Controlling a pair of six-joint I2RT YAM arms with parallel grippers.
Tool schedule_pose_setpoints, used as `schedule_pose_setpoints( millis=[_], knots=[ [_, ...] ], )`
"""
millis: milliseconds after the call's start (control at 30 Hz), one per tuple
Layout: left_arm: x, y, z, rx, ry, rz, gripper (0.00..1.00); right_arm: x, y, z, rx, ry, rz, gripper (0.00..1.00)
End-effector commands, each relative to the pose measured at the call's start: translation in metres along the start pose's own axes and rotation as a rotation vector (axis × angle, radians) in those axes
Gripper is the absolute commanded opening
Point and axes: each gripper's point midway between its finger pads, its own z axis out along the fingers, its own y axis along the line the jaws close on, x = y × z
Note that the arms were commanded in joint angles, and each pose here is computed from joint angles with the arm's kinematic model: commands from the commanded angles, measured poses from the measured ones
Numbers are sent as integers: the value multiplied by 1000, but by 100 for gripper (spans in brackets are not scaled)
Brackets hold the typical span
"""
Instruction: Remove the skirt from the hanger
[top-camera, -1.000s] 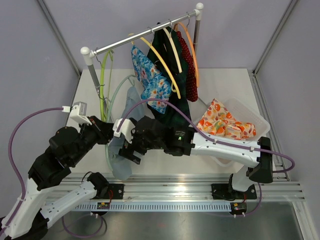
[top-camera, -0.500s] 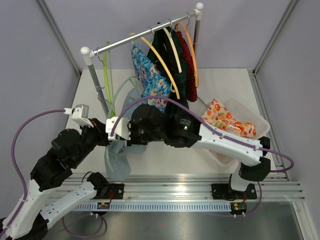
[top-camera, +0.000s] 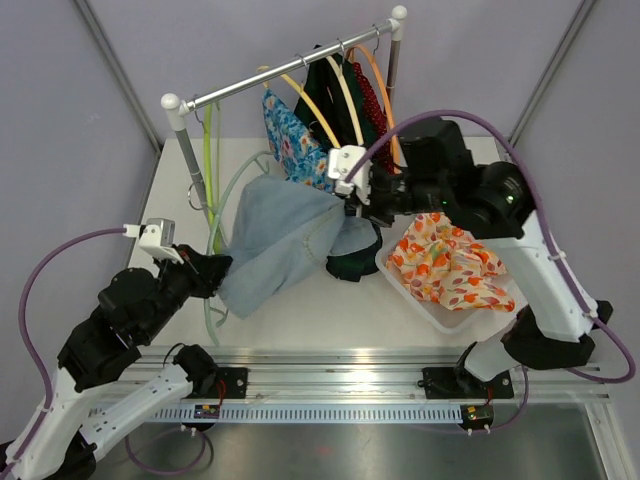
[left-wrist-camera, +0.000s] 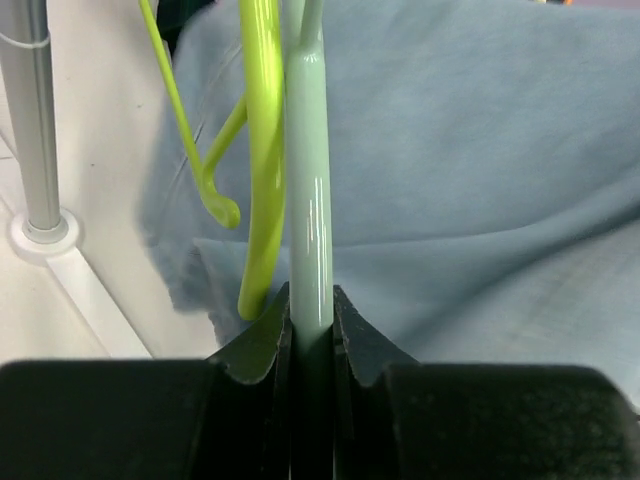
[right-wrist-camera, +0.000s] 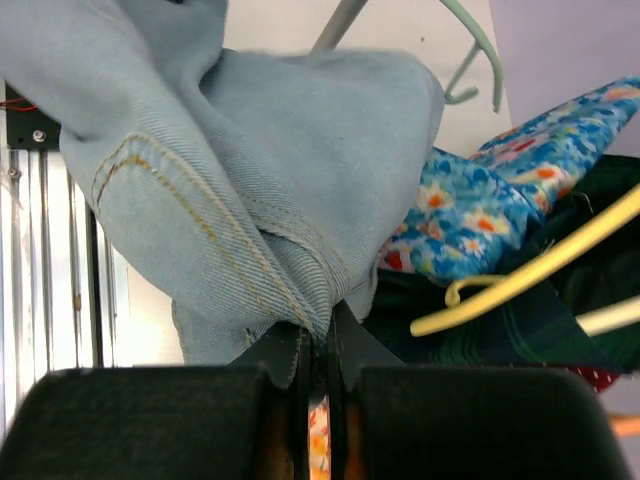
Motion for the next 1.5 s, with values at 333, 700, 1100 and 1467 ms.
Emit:
schedule_pose_setpoints(
  millis=[333, 700, 1100, 1467],
  knots=[
    [-11, -21, -12, 107, 20, 86, 0, 45, 46, -38, -172, -133, 86, 0],
    [-22, -49, -29, 251, 27, 100, 0, 116, 81, 25, -352, -33, 230, 15],
    [-53, -51, -22, 180, -40, 53, 0, 153, 68, 25, -203, 74, 207, 99],
    [-100, -44, 22, -46, -90, 178, 0, 175, 38, -5, -56, -12, 332, 99]
  ],
)
